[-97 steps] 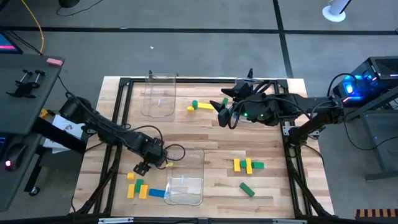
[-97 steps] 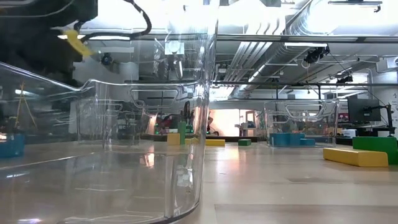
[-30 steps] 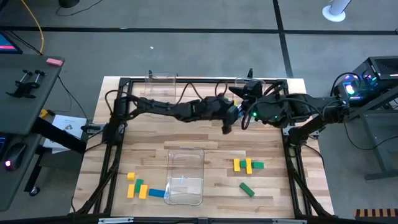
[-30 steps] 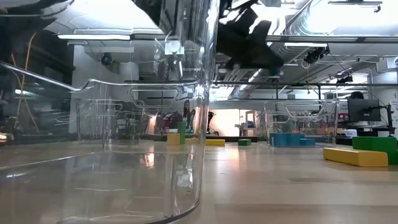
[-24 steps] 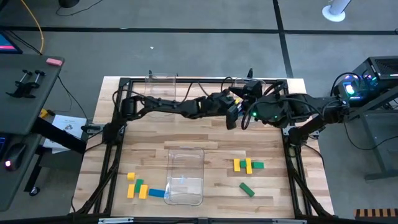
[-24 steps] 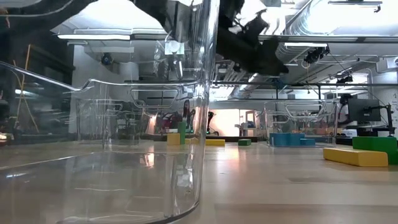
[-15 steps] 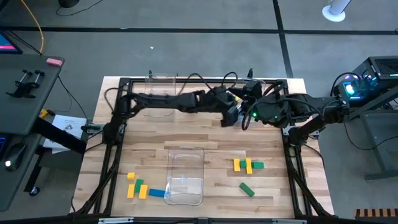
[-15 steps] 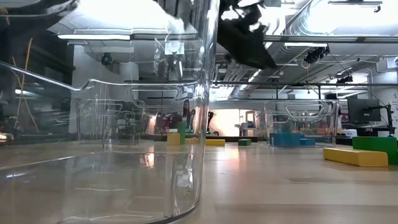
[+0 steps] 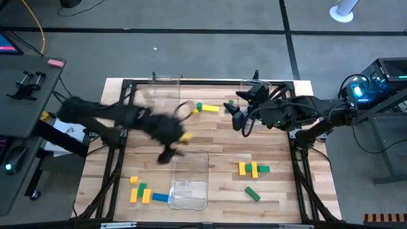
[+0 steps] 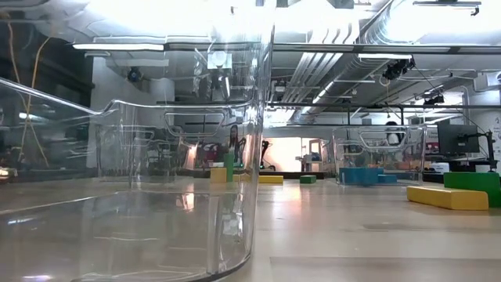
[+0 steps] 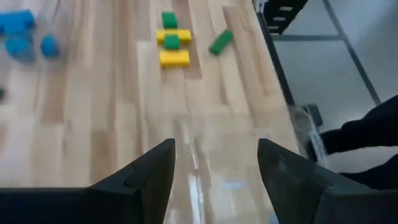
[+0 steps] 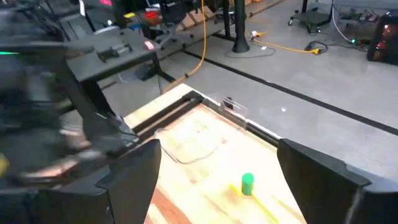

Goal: Sort blocks
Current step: Put the blue block into the top right transparent bin

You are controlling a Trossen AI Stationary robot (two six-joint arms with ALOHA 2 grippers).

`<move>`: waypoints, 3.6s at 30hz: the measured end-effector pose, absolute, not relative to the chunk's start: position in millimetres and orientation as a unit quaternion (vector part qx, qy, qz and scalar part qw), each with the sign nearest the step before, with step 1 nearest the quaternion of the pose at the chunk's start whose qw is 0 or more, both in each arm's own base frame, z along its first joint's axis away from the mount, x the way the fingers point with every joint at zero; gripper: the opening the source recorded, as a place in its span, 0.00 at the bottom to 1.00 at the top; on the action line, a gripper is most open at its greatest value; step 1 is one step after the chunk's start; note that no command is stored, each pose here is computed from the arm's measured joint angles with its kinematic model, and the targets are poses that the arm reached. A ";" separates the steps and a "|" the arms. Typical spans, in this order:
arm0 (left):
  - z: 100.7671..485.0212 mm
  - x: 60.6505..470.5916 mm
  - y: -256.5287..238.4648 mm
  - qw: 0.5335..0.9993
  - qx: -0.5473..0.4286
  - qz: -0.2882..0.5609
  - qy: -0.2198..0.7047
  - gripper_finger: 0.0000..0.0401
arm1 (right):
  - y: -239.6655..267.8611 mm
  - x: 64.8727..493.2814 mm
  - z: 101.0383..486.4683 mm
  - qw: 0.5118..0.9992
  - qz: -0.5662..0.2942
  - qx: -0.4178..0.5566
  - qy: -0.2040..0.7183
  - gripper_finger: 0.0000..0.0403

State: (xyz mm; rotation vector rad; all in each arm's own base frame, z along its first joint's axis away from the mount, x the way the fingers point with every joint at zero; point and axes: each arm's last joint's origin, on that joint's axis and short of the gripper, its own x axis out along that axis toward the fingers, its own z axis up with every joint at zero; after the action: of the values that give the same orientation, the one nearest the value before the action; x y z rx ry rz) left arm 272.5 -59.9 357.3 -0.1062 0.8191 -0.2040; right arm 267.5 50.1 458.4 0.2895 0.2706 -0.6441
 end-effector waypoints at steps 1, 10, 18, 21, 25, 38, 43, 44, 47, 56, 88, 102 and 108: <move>350.8 256.5 -71.2 0.913 -0.055 -0.087 0.394 0.52 | 50.0 267.2 457.9 0.929 -0.315 0.140 0.135 0.79; 240.5 170.9 -155.9 0.868 -0.070 -0.174 0.461 0.52 | 49.9 266.8 456.7 0.929 -0.313 0.137 0.142 0.79; 186.9 184.8 -196.3 0.849 -0.018 -0.211 0.484 0.52 | 49.3 264.9 453.4 0.925 -0.317 0.138 0.156 0.79; 168.5 186.2 -204.9 0.822 -0.006 -0.211 0.529 0.52 | 49.3 264.9 453.4 0.925 -0.318 0.139 0.156 0.79; 156.1 187.7 -212.2 0.813 -0.016 -0.184 0.553 0.52 | 49.3 264.9 453.5 0.925 -0.318 0.139 0.156 0.79; 140.2 186.9 -218.8 0.817 -0.005 -0.149 0.556 0.52 | 49.3 264.6 453.0 0.925 -0.318 0.137 0.158 0.79; 134.0 183.4 -222.9 0.813 0.007 -0.152 0.563 0.52 | 49.2 264.1 452.2 0.924 -0.318 0.134 0.163 0.79; 132.9 183.6 -223.1 0.812 0.008 -0.149 0.564 0.52 | 49.2 264.0 452.0 0.924 -0.318 0.133 0.165 0.79; 129.2 184.7 -223.9 0.814 0.007 -0.136 0.565 0.52 | 49.1 263.8 451.6 0.924 -0.318 0.133 0.167 0.79; 128.0 187.6 -220.1 0.815 -0.027 -0.098 0.571 0.28 | 49.6 263.7 450.7 0.925 -0.309 0.134 0.175 0.79; 267.4 286.4 1.5 0.973 -0.103 0.114 0.172 0.17 | 50.9 270.7 459.0 0.920 -0.319 0.200 0.105 0.79; 253.1 457.0 97.4 0.977 -0.079 0.122 0.156 0.20 | 50.7 283.5 450.3 0.899 -0.362 0.233 0.079 0.79; 253.7 483.8 114.4 0.969 -0.090 0.138 0.184 0.45 | 51.1 284.2 449.5 0.900 -0.359 0.233 0.083 0.79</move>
State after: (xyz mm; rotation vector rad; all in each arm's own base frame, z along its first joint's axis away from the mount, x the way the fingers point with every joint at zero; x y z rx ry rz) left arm 483.8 114.4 253.7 -0.1812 0.3725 0.2781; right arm 284.2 51.1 449.5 0.4815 0.1712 -0.7434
